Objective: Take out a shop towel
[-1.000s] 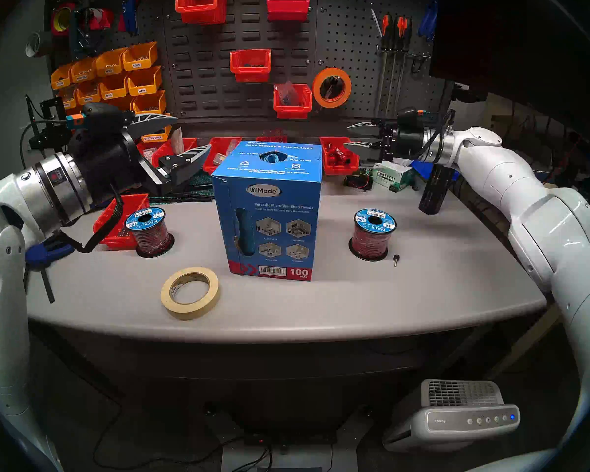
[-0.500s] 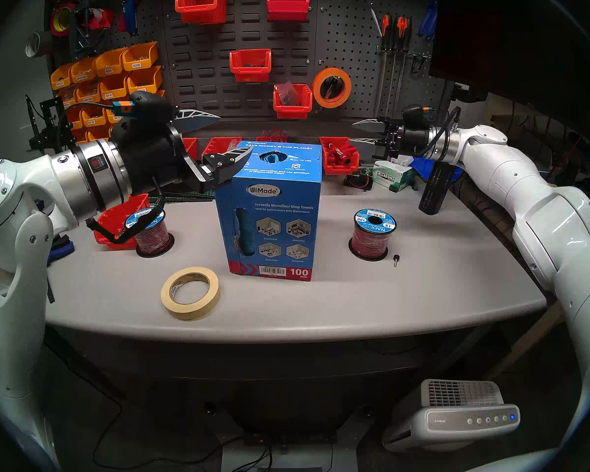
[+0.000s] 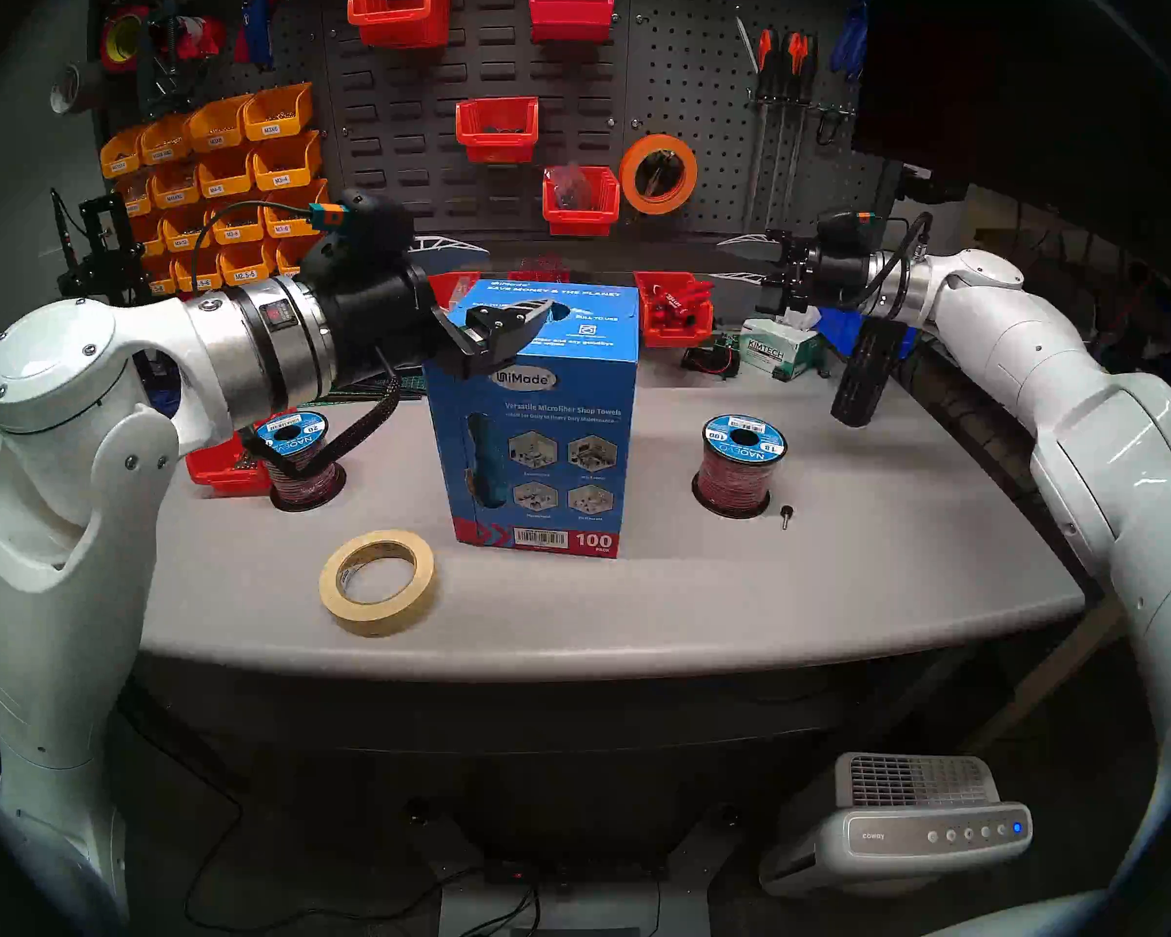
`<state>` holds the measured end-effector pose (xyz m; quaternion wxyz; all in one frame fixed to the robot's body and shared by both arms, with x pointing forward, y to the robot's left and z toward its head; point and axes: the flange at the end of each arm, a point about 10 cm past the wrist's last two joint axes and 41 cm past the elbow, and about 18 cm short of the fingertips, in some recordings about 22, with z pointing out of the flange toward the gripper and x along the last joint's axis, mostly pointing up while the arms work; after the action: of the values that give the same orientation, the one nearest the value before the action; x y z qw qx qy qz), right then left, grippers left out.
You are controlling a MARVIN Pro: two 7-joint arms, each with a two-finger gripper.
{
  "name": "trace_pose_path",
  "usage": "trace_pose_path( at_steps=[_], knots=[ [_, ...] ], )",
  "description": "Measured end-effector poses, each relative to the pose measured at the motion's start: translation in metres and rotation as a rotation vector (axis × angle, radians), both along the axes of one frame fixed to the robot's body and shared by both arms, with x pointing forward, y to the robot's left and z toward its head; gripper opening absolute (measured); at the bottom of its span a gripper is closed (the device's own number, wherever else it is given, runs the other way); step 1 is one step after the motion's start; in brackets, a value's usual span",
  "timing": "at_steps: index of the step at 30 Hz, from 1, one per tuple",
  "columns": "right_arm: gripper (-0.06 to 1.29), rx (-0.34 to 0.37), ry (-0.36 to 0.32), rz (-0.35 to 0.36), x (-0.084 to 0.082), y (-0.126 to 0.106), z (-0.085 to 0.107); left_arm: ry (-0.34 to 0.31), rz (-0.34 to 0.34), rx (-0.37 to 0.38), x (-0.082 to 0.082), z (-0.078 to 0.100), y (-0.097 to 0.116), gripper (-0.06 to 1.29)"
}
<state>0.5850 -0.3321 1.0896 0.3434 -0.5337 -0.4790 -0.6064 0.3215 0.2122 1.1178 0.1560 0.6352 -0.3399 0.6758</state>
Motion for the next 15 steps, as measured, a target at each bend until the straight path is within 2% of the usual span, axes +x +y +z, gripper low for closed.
trace_pose_path(
  at_steps=[8, 15],
  knots=[
    [1.22, 0.028, -0.058, 0.029, 0.0, 0.009, 0.034, 0.074, 0.031, -0.026, 0.02, -0.01, -0.005, 1.23],
    [1.22, 0.068, -0.132, 0.107, -0.003, 0.039, 0.08, 0.119, 0.06, -0.038, 0.03, -0.015, -0.007, 1.23]
  ],
)
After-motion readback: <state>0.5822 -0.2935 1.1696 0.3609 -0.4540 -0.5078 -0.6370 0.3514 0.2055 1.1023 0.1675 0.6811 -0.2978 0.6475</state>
